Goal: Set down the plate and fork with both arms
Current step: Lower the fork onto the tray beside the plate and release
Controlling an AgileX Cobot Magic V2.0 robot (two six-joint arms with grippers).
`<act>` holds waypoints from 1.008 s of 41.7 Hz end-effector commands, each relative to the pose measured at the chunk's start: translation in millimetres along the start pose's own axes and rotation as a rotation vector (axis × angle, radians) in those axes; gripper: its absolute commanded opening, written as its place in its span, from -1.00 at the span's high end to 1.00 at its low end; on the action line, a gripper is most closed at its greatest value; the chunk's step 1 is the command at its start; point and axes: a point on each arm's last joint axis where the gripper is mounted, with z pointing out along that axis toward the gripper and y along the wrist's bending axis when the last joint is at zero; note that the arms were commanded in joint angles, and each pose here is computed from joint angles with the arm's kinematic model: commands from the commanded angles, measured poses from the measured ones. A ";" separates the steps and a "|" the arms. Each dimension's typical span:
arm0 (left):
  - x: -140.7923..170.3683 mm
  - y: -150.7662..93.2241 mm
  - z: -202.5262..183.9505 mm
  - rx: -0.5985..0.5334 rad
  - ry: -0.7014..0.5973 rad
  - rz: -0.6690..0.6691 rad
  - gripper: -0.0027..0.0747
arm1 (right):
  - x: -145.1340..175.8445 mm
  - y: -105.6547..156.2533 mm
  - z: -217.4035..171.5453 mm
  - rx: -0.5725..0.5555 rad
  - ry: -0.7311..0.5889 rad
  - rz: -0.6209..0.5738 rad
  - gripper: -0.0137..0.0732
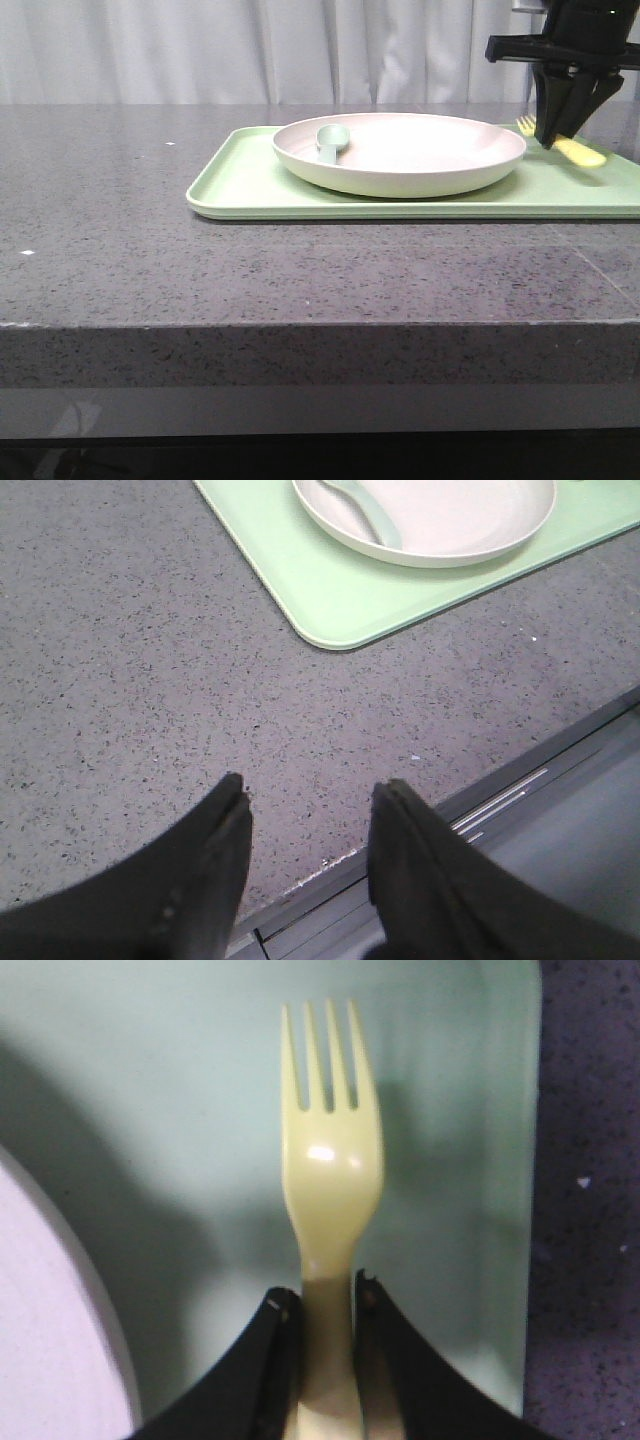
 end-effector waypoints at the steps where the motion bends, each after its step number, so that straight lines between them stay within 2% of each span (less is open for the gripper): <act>1: -12.8 -1.3 -5.7 0.010 -0.098 -0.006 0.17 | 6.5 -1.6 -32.0 0.001 0.020 -0.015 0.33; 11: -12.8 -1.3 -5.7 0.010 -0.098 -0.006 0.17 | 12.4 -3.6 -21.1 0.010 0.065 -0.014 0.31; 14: -12.8 -1.3 -5.7 0.010 -0.098 -0.006 0.17 | 13.6 -3.9 -19.0 0.011 0.073 -0.015 0.20; 19: -12.8 -1.3 -5.7 0.010 -0.098 -0.006 0.17 | 13.4 -3.9 -19.8 0.011 0.069 -0.024 -0.10; 25: -12.8 -1.3 -5.7 0.010 -0.098 -0.006 0.17 | 13.6 -3.4 -27.4 0.008 0.050 -0.039 -0.18; 30: -12.8 -1.3 -5.7 0.010 -0.098 -0.006 0.17 | 15.7 -2.1 -47.6 0.001 0.007 -0.043 -0.18; 35: -12.8 -1.3 -5.7 0.010 -0.098 -0.006 0.17 | 22.8 2.9 -83.4 -0.015 -0.064 -0.064 -0.18; 42: -12.8 -1.3 -5.7 0.010 -0.098 -0.006 0.17 | 50.6 23.9 -141.1 -0.052 -0.204 -0.175 -0.18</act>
